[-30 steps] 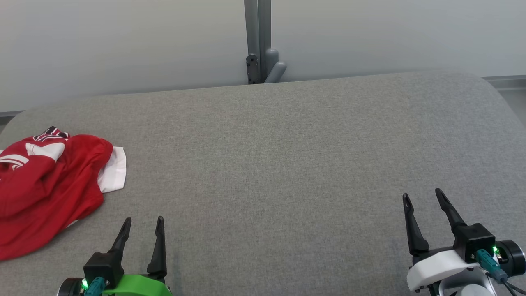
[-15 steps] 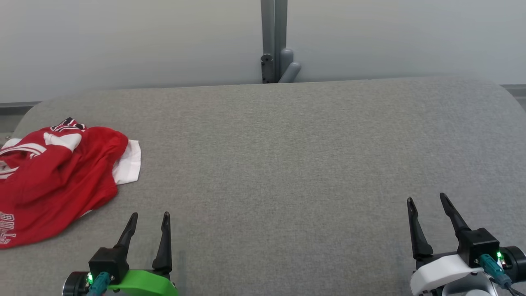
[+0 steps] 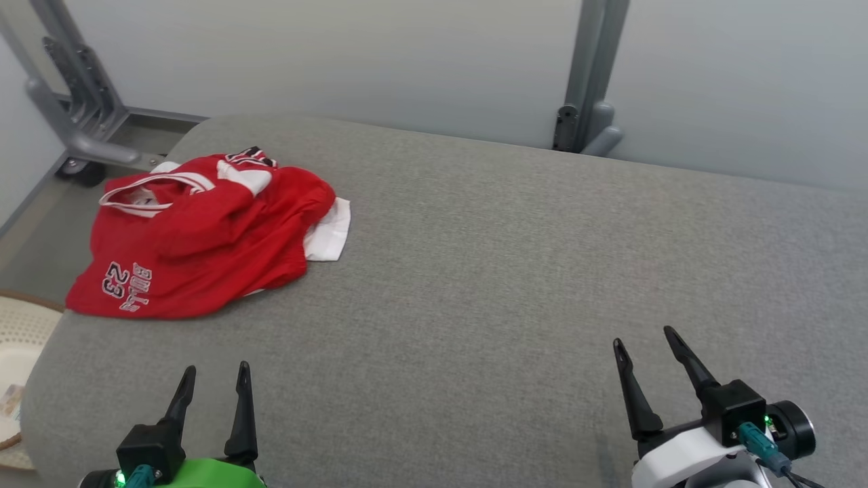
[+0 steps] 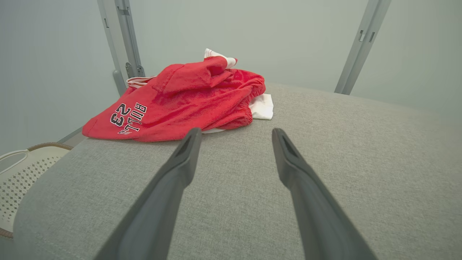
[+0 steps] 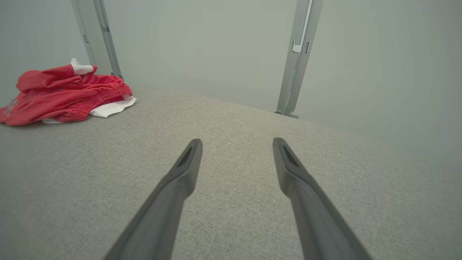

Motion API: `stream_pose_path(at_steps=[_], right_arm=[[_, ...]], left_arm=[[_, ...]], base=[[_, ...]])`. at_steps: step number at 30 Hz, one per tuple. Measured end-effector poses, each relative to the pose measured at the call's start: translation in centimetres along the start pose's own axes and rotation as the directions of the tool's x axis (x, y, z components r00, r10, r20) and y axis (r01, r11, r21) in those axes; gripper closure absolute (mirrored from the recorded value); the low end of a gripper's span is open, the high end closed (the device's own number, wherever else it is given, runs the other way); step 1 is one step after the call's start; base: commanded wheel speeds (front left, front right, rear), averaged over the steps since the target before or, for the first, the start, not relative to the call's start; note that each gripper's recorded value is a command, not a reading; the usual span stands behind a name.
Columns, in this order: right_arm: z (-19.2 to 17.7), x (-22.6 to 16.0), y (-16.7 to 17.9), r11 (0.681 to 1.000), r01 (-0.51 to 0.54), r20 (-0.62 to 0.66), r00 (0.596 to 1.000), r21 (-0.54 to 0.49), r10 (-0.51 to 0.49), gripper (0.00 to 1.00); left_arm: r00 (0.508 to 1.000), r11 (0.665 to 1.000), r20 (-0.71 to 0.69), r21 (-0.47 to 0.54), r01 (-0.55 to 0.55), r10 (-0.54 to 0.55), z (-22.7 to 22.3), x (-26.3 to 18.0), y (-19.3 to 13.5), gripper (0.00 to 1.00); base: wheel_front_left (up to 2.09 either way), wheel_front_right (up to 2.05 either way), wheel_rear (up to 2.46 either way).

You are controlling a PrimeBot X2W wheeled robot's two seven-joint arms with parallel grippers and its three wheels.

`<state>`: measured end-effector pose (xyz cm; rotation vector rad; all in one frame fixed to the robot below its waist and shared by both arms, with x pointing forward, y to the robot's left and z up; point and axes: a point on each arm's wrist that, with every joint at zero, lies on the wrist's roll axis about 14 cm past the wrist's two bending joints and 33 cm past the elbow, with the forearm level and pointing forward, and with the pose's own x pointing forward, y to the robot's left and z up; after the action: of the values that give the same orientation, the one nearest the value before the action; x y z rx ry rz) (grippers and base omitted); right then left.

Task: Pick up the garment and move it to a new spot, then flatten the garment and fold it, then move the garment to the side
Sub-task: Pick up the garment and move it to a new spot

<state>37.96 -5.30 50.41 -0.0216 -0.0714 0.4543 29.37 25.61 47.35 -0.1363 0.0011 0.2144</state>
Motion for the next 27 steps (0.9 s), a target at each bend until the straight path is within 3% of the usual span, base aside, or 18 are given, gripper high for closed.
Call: stream_pose_path(at_steps=[6, 11, 17, 27], right_arm=[[0.6, 1.6, 4.0, 0.992, -0.126, 0.017, 0.992, 0.01, 0.126, 0.0], [0.3, 1.9, 4.7, 0.988, -0.149, 0.014, 0.989, 0.026, 0.149, 0.0], [0.6, 3.9, 3.7, 0.986, -0.164, 0.038, 0.986, 0.001, 0.164, 0.0], [-2.8, 6.7, 1.1, 0.989, -0.143, -0.008, 0.99, 0.04, 0.144, 0.0]], left_arm=[[0.996, 0.996, 0.027, -0.004, -0.09, 0.09, 0.8, -1.8, 3.0, 0.0], [0.995, 0.995, 0.024, -0.006, -0.095, 0.095, 0.9, -1.0, 3.5, 0.0], [0.998, 0.998, 0.032, 0.033, -0.048, 0.047, 3.2, 4.5, 3.3, 0.0], [0.984, 0.994, -0.167, 0.102, -0.042, 0.059, 1.2, 14.1, 4.5, 0.0]], base=[[0.0, 0.0, 0.0], [0.0, 0.0, 0.0], [0.0, 0.0, 0.0], [0.0, 0.0, 0.0]])
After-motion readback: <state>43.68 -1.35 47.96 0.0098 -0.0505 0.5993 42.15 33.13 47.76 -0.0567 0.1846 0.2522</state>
